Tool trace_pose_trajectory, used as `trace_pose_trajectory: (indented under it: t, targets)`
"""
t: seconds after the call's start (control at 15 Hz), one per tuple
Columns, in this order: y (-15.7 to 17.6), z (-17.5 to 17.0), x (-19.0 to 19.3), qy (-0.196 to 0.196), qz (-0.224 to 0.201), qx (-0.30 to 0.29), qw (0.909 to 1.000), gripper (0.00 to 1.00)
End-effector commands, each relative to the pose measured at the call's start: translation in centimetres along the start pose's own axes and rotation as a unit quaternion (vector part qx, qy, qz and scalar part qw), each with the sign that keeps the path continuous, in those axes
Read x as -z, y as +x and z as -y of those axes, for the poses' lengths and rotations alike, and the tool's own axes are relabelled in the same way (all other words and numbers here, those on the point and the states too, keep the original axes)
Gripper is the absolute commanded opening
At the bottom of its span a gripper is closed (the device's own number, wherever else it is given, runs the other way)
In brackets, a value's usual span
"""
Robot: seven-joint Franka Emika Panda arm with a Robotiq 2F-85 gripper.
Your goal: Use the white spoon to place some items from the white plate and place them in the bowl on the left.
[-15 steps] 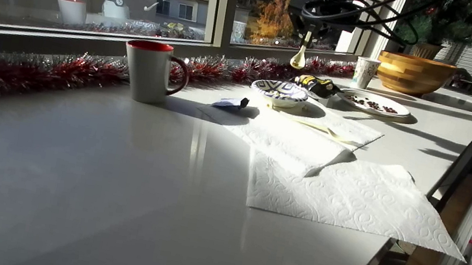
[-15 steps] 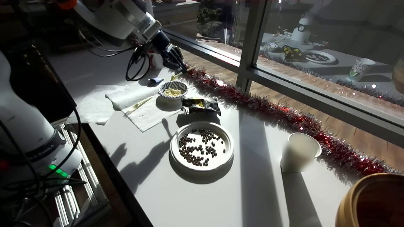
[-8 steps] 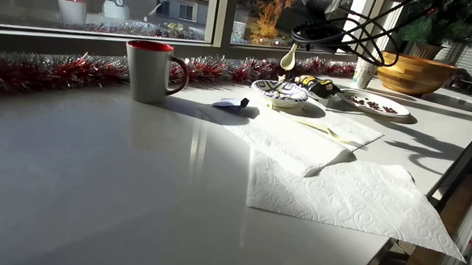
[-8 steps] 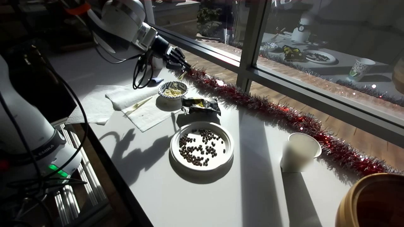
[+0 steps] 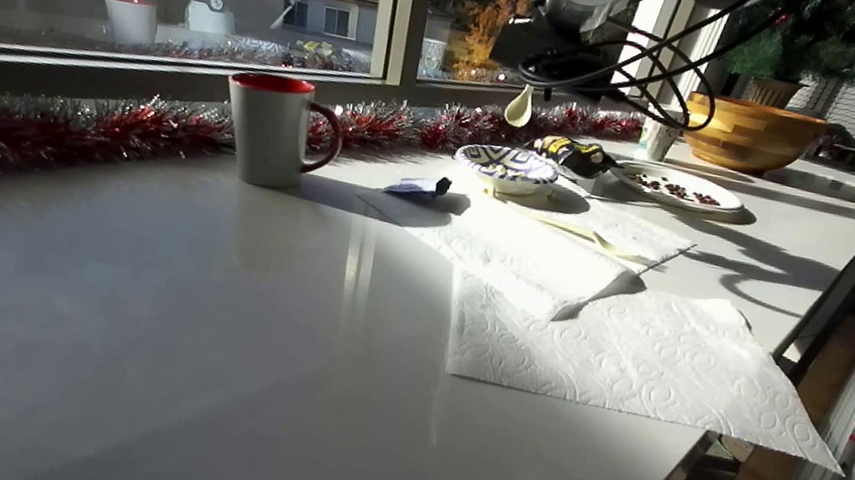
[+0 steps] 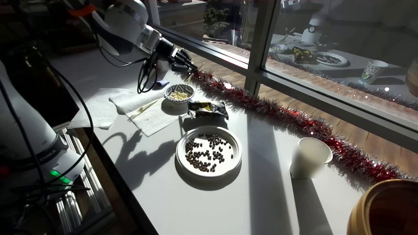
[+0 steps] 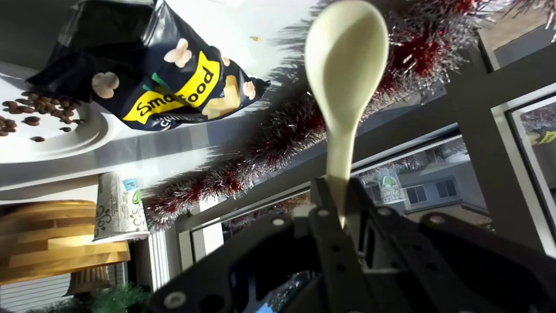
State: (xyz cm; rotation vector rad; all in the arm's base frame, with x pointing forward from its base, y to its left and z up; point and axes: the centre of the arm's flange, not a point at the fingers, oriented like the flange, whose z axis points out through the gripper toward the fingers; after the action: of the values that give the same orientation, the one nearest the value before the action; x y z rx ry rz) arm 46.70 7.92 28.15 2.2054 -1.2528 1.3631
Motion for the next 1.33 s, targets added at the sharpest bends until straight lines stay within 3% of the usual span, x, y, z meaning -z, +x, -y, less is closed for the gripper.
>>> trace_pose_trajectory:
  t: [0.0,0.13,0.53,0.8,1.07,1.27]
  targets:
    - [5.3,-0.8,2.0,-0.040,0.039,-0.002,0.9984,0.03]
    - [7.4,-1.8,2.1,-0.072,0.088,0.019,0.9934,0.03]
    - [10.6,-6.5,0.3,-0.098,0.216,0.086,0.9676,0.03]
    - [9.9,-8.9,-1.1,-0.115,0.294,0.135,0.9394,0.03]
    - [8.8,-10.2,-1.7,-0.130,0.366,0.179,0.9039,0.03]
    - [8.2,-10.5,-2.6,-0.124,0.402,0.194,0.8863,0.03]
